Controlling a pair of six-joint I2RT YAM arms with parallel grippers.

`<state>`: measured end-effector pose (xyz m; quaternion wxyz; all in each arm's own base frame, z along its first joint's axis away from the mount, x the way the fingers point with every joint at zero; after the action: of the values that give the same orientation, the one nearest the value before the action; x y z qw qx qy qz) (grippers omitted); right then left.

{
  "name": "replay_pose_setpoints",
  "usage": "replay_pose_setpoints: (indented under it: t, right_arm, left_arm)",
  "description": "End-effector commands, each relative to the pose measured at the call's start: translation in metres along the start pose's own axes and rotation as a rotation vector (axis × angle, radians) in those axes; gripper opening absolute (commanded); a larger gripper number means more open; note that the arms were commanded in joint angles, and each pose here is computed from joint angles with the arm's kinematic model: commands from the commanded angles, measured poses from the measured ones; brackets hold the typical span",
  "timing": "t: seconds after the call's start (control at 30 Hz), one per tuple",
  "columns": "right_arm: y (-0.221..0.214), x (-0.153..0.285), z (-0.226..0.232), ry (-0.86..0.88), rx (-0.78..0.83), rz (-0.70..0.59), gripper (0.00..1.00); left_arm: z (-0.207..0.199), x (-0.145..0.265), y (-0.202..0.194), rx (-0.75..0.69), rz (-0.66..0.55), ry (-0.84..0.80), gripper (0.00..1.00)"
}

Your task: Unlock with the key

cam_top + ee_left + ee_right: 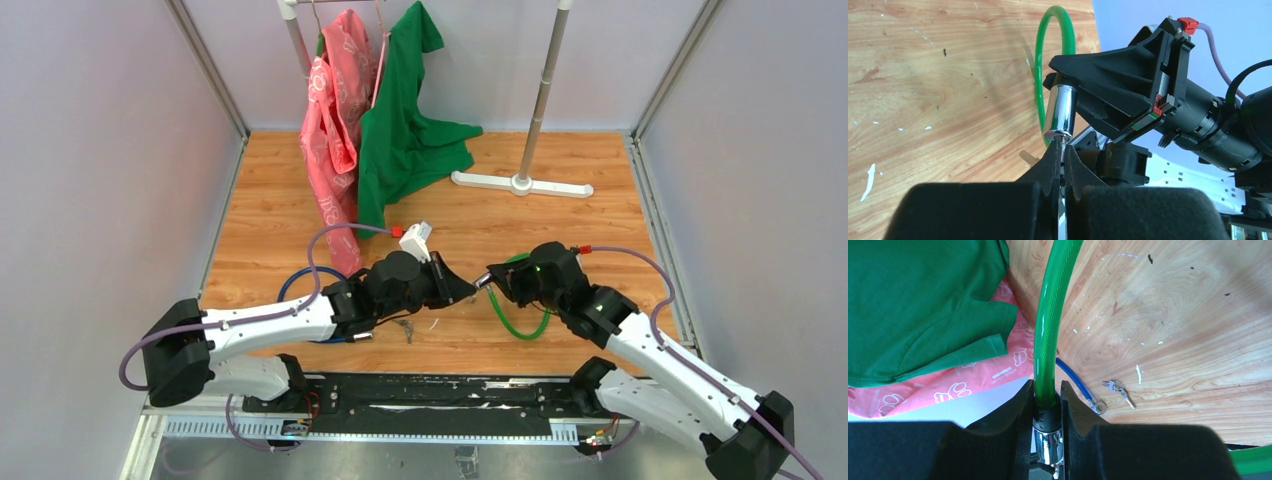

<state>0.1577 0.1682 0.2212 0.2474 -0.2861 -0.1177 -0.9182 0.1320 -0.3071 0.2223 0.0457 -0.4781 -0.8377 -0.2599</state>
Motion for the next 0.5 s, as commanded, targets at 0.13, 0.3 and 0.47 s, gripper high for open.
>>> replay_pose_setpoints:
  t: [0.13,0.3,0.47]
  right_arm:
    - [-0.0219,0.0126,0.0058,0.014,0.046,0.164,0.0]
    - [-0.0211,0.0133,0.0043,0.002,0.051,0.155,0.0]
    - [-0.0226,0.0135,0.003,-0.039,0.065,0.168,0.0]
  left_arm:
    - [0.0218,0.001,0.0011,-0.069,-0.065,0.077,0.0]
    - [0.0251,0.0019,-0.0002,-0.068,-0.072,0.085,0.0]
    - [0.0253,0.0034,-0.0009,-0.096,-0.07,0.082,0.0]
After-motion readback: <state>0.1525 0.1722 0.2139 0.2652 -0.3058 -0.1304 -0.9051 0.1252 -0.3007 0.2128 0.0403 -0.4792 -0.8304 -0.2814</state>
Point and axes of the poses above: each gripper's point midway between its finger pads, its own x axis back along the fingers, its own z axis along the line the jaws close on, y = z × x, the point moved 8 cm from there along x, back along the fingers, and after that the axes turned 6 degrees about x, right-handed, at the moved point
